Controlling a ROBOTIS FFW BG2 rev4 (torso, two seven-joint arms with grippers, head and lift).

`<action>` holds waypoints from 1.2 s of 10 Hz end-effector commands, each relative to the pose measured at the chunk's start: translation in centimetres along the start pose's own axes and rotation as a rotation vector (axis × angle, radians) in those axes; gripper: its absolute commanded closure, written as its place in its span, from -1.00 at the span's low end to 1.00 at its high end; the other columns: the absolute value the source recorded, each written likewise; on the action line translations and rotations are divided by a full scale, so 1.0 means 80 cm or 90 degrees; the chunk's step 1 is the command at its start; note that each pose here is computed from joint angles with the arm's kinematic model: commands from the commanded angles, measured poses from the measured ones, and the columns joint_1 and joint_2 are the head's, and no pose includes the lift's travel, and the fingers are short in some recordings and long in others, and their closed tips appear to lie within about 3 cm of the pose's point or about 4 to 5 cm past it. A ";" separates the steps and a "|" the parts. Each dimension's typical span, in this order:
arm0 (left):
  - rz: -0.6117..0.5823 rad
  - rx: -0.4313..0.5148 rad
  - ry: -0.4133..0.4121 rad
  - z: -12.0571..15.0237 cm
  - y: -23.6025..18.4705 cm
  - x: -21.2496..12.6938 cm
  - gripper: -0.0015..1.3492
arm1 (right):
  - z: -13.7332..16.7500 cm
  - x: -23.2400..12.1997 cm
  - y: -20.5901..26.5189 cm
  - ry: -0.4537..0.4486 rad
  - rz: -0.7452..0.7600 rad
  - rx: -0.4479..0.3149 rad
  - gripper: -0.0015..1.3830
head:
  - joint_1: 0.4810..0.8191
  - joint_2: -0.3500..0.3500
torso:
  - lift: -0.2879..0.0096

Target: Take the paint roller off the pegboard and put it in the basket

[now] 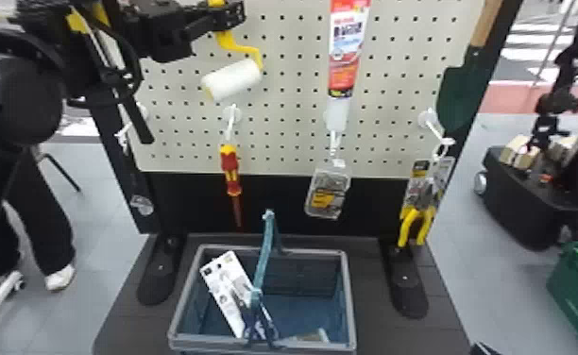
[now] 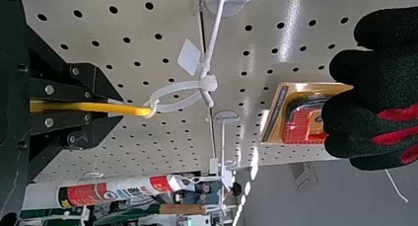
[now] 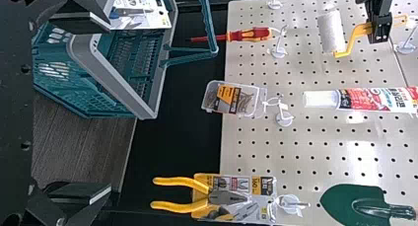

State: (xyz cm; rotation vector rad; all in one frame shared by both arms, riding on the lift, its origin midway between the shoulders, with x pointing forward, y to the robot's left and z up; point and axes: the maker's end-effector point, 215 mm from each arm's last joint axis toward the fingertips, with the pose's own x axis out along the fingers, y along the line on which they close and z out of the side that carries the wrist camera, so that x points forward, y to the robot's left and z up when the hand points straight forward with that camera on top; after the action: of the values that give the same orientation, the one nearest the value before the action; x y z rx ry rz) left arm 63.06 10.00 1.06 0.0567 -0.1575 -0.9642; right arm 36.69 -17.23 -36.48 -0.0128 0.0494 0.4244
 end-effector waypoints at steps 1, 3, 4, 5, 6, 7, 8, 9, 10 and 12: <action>-0.003 0.000 -0.004 0.003 -0.002 0.001 0.80 | 0.001 0.000 0.000 -0.001 0.000 0.000 -0.76 | -0.60 0.00 | 0.26; -0.002 -0.002 -0.012 0.004 -0.002 0.002 0.80 | 0.003 0.000 0.000 -0.003 0.000 0.000 -0.76 | -0.60 0.00 | 0.26; -0.002 -0.003 -0.014 0.005 -0.002 0.001 0.80 | 0.003 0.000 0.000 -0.003 0.000 0.000 -0.76 | -0.60 0.00 | 0.26; -0.003 -0.003 -0.011 0.004 -0.003 0.002 0.80 | 0.003 0.000 0.000 -0.003 0.000 0.001 -0.76 | -0.60 0.00 | 0.26; -0.003 -0.002 -0.012 0.004 -0.003 0.002 0.80 | 0.002 -0.001 -0.001 -0.001 0.000 0.000 -0.77 | -0.60 0.00 | 0.26; 0.000 0.005 -0.008 0.005 -0.002 0.003 0.80 | 0.001 -0.002 0.000 -0.001 0.000 0.002 -0.76 | -0.60 0.00 | 0.26; 0.006 0.021 -0.009 0.011 0.002 0.003 0.80 | 0.000 -0.003 -0.001 0.000 -0.001 0.003 -0.77 | -0.60 0.00 | 0.26; 0.010 0.028 -0.010 0.016 0.006 0.002 0.80 | 0.000 -0.003 -0.001 0.000 -0.001 0.002 -0.76 | -0.60 0.00 | 0.26; 0.011 0.033 -0.011 0.022 0.006 0.002 0.80 | -0.001 -0.004 -0.001 0.002 -0.001 0.003 -0.76 | -0.60 0.00 | 0.26; 0.014 0.048 -0.014 0.030 0.005 0.000 0.80 | -0.002 -0.005 -0.001 0.003 0.001 0.003 -0.77 | -0.60 0.00 | 0.26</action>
State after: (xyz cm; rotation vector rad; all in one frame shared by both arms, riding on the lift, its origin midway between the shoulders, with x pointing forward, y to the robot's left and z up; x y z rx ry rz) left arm 63.15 10.24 3.35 0.1061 -0.2102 -0.9390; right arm 36.39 -17.43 -36.61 -0.0080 0.0554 0.4242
